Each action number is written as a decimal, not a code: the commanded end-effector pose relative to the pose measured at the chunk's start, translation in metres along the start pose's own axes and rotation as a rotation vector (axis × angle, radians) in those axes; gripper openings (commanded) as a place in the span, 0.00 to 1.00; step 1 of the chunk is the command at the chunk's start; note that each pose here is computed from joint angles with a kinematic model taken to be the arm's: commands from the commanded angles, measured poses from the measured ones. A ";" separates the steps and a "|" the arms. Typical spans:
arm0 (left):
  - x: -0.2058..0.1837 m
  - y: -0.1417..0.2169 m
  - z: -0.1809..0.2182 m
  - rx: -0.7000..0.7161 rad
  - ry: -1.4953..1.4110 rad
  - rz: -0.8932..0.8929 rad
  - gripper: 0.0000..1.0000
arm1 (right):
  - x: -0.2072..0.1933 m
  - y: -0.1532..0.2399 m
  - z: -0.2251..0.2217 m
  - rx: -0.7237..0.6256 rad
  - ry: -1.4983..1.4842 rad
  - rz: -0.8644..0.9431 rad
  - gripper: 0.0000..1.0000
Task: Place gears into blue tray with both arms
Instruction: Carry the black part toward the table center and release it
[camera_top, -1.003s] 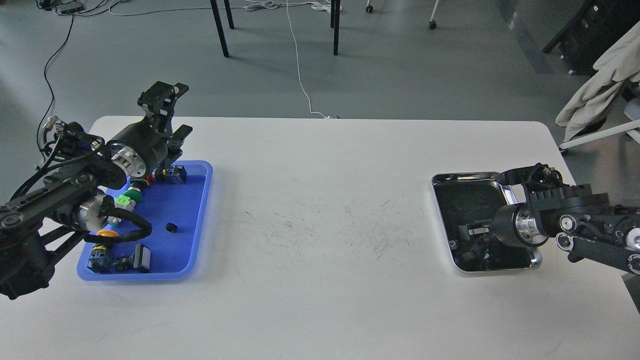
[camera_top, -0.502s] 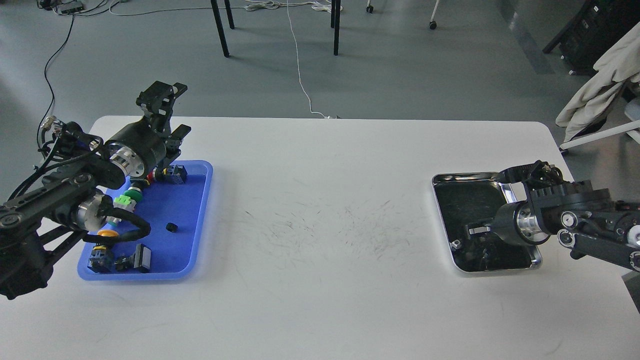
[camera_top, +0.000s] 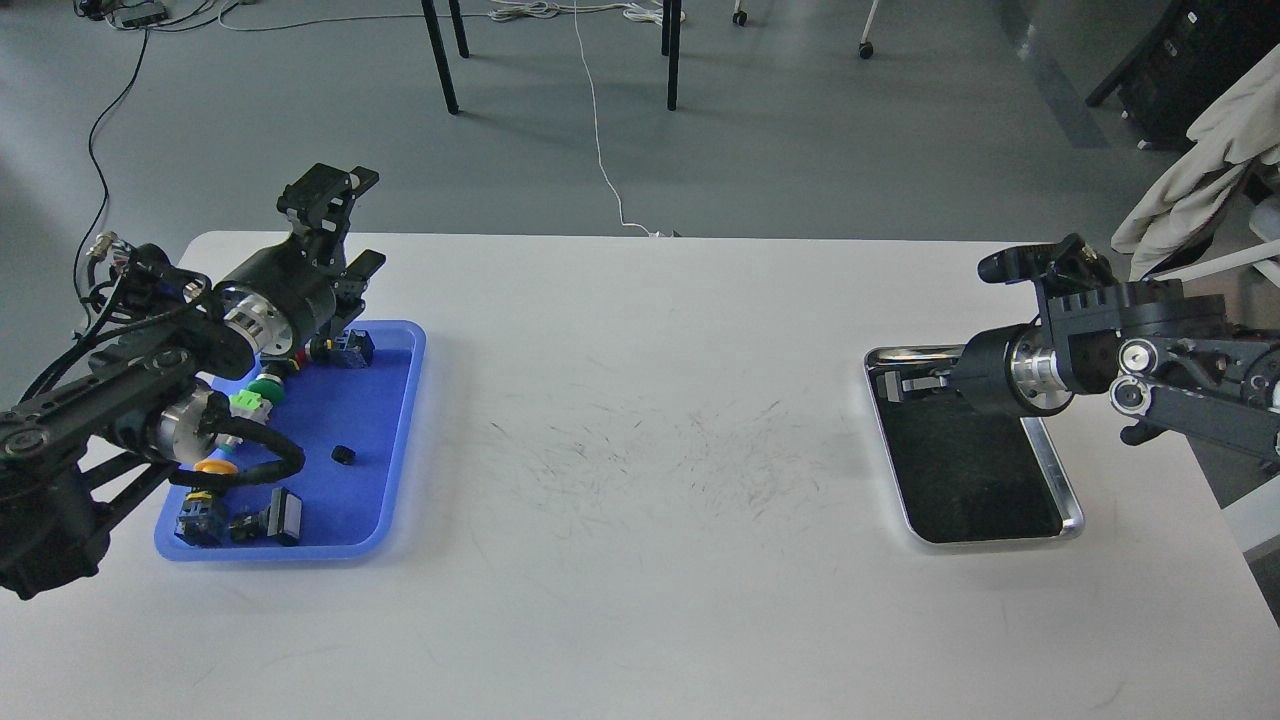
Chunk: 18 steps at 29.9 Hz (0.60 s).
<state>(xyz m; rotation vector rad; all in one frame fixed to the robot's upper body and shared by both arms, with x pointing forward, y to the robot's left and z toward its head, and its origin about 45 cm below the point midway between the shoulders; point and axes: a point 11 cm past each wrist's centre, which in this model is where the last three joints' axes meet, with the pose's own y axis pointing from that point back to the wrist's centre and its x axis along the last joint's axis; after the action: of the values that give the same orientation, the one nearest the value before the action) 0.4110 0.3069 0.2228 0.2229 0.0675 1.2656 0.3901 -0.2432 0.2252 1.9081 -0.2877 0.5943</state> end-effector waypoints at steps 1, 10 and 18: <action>0.001 0.000 0.001 -0.003 -0.001 0.003 0.98 | 0.009 -0.017 -0.045 0.093 -0.021 -0.015 0.02; 0.002 0.000 0.001 0.001 -0.004 0.008 0.98 | 0.000 -0.100 -0.151 0.191 0.073 -0.042 0.02; 0.001 -0.002 0.005 -0.009 -0.005 0.004 0.98 | -0.024 -0.136 -0.145 0.176 -0.011 -0.004 0.02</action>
<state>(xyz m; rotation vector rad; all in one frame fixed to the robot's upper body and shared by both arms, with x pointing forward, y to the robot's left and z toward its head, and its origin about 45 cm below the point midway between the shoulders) 0.4139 0.3073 0.2275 0.2195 0.0564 1.2707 0.3930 -0.0513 0.1613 2.0723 -0.2045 0.6492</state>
